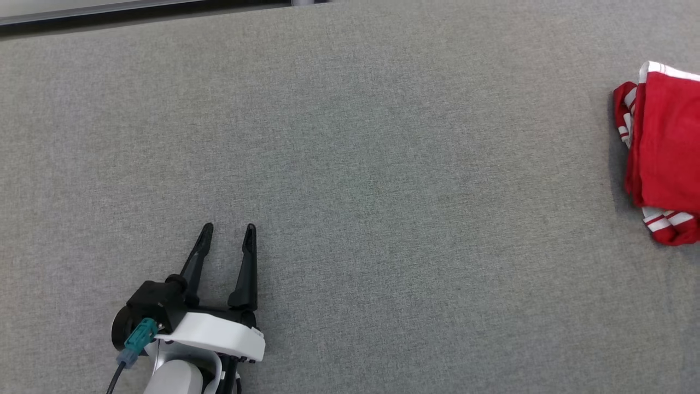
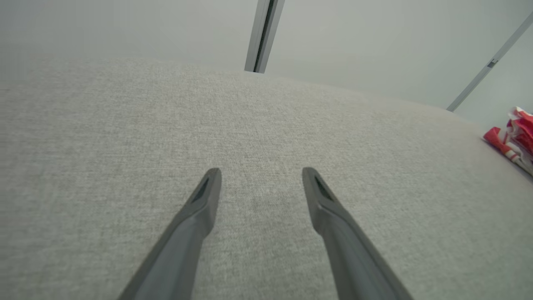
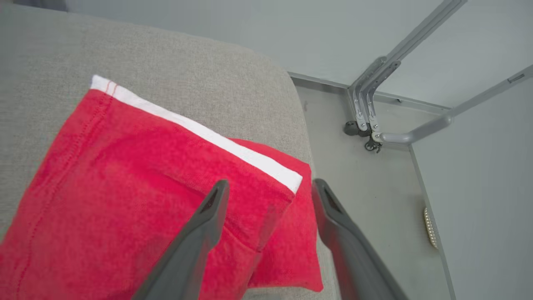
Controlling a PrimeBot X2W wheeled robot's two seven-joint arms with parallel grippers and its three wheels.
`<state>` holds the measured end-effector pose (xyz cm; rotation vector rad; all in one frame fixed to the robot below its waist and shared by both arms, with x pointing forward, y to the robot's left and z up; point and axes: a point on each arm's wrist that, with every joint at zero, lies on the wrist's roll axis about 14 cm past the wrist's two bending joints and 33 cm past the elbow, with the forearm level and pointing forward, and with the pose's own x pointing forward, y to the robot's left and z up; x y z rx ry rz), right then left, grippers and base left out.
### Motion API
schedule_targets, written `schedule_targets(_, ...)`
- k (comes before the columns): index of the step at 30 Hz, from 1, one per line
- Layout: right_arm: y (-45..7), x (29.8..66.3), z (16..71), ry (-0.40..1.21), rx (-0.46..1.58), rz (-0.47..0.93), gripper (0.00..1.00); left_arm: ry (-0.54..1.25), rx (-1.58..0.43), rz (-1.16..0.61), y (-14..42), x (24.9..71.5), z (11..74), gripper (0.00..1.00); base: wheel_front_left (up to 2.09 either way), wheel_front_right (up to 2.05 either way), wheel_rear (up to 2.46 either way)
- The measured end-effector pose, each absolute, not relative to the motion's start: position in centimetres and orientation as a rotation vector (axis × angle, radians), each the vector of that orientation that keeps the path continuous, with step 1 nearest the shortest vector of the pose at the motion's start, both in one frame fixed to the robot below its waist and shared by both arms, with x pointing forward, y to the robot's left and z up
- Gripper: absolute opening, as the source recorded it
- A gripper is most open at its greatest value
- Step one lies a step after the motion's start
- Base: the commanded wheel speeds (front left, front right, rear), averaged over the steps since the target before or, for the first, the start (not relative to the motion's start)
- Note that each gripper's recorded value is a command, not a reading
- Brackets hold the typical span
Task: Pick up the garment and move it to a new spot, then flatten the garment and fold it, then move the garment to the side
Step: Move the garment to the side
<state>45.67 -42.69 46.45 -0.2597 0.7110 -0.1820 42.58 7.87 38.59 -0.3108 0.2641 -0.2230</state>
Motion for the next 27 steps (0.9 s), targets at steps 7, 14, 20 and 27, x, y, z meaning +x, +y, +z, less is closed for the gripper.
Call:
schedule_targets(7, -39.6, 47.7, 50.7, 0.429, -0.335, -0.097, 1.00, 0.219, -0.353, -0.205, 8.1, 42.4, 40.6, 1.00, 0.00, 0.00, 0.00)
schedule_targets(14, -32.7, 45.3, 53.5, 0.153, -0.287, 0.060, 1.00, 0.155, -0.307, -0.108, 11.3, 39.6, 43.3, 1.00, 0.00, 0.00, 0.00)
schedule_targets(20, -28.2, 40.2, 52.3, 0.014, -0.106, 0.084, 1.00, 0.092, -0.204, 0.026, 16.0, 36.0, 45.3, 1.00, 0.00, 0.00, 0.00)
schedule_targets(27, -21.0, 35.6, 47.2, 0.061, 0.027, 0.134, 1.00, 0.052, -0.193, 0.123, 20.2, 32.0, 46.1, 1.00, 0.00, 0.00, 0.00)
